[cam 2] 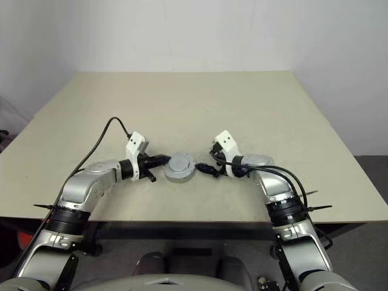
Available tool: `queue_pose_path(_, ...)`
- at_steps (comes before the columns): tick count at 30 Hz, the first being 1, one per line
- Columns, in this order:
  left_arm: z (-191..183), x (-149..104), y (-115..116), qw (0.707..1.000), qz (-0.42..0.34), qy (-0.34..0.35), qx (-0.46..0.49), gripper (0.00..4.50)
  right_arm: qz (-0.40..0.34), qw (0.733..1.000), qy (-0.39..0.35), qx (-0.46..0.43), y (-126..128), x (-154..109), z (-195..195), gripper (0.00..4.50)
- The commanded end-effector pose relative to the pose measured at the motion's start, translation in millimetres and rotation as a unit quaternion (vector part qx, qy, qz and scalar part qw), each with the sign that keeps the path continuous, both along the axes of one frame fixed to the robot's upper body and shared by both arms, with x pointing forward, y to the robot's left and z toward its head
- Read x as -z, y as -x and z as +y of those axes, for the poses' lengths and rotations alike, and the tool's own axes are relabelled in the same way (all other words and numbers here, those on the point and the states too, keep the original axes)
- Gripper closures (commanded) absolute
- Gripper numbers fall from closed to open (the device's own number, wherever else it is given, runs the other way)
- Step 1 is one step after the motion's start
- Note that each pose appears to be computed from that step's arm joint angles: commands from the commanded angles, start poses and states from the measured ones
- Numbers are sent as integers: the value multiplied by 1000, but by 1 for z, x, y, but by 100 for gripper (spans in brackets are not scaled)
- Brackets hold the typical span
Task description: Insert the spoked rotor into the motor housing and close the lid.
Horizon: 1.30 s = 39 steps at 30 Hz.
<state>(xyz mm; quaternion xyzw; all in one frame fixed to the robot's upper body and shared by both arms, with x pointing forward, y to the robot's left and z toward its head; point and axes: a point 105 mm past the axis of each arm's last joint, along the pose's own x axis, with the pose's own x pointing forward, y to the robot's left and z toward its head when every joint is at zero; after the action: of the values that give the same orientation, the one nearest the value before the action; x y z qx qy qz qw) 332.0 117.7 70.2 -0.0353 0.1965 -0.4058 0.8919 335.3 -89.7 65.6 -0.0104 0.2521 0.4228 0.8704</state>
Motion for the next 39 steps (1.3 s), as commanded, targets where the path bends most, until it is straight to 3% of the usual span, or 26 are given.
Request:
queue_pose_path(1,7,13,4,1000,20,-19,-8,450,61,993,-93,36,1,-22,1,22)
queue_pose_path(8,9,12,4,1000,16,-21,-11,450,207,954,-190,105,2,-23,-13,22)
queue_pose_path(15,11,10,1,1000,13,-23,-13,450,292,928,-182,141,13,1,-8,22)
queue_pose_path(28,17,8,-3,999,8,-30,-21,450,330,912,-224,97,19,-5,36,22)
queue_pose_path(39,19,8,-1,999,4,-31,-28,450,326,906,-254,83,9,-17,58,22)
